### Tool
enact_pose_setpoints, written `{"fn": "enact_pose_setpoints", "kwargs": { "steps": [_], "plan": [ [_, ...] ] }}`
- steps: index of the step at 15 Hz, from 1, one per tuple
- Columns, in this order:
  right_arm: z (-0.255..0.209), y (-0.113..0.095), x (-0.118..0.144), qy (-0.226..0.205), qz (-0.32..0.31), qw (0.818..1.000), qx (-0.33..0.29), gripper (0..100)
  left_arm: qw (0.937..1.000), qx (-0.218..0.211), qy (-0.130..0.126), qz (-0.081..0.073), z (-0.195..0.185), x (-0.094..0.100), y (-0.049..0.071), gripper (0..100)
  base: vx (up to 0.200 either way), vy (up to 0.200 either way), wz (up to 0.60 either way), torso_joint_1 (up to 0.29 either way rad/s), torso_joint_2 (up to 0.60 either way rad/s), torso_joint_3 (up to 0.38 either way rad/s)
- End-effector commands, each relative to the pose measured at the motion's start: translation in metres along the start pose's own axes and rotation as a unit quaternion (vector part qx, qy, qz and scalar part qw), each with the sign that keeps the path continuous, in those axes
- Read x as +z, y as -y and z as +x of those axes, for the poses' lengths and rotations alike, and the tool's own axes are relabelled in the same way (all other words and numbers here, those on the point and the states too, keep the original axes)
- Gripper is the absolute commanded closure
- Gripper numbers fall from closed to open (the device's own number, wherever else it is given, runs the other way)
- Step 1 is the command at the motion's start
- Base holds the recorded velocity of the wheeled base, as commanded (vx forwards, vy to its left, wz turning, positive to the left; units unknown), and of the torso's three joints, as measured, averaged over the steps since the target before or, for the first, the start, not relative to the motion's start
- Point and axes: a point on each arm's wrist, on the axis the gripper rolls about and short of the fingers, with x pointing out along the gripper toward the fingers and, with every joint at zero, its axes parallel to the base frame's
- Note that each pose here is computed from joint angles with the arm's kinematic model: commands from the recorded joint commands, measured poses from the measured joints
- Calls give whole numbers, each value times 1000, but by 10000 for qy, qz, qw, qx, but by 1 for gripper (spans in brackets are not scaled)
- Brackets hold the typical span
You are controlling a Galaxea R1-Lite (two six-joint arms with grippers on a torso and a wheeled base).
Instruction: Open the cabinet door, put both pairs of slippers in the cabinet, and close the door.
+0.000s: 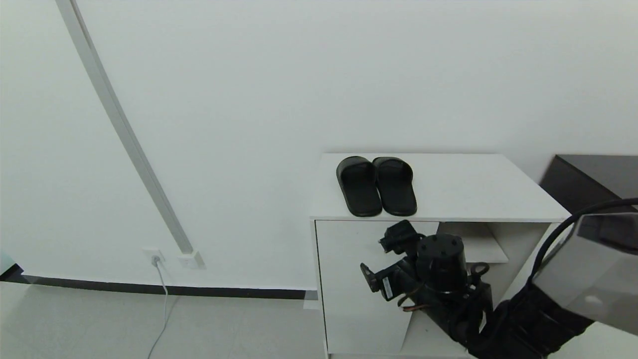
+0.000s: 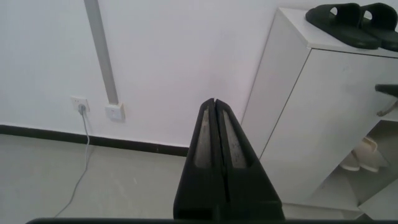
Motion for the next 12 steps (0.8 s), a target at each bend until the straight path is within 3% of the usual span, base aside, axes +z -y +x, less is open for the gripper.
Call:
{"fn": "enact_pose_setpoints", "kwargs": {
  "steps": [1,2,3,5,10,12],
  "plan": [
    [-16,17,72,517,666,9964,-101,0,10000,-10,-7,10,0,0,0,100,0,0,0,0,0,0],
    [-23,21,93,59,941,9955,-120,0,10000,-10,-7,10,0,0,0,100,0,0,0,0,0,0],
    [-26,23,107,-139,1251,9920,-126,0,10000,-10,-7,18,0,0,0,100,0,0,0,0,0,0],
    [-25,26,124,-80,1529,9879,-262,0,10000,-18,-7,10,0,0,0,100,0,0,0,0,0,0],
    [-7,22,117,103,1365,9879,-728,0,10000,-10,-7,3,0,0,0,100,0,0,0,0,0,0],
    [-1,20,113,129,1346,9881,-726,0,10000,-32,-16,3,0,0,0,100,200,0,0,0,2,0]
  ]
}}
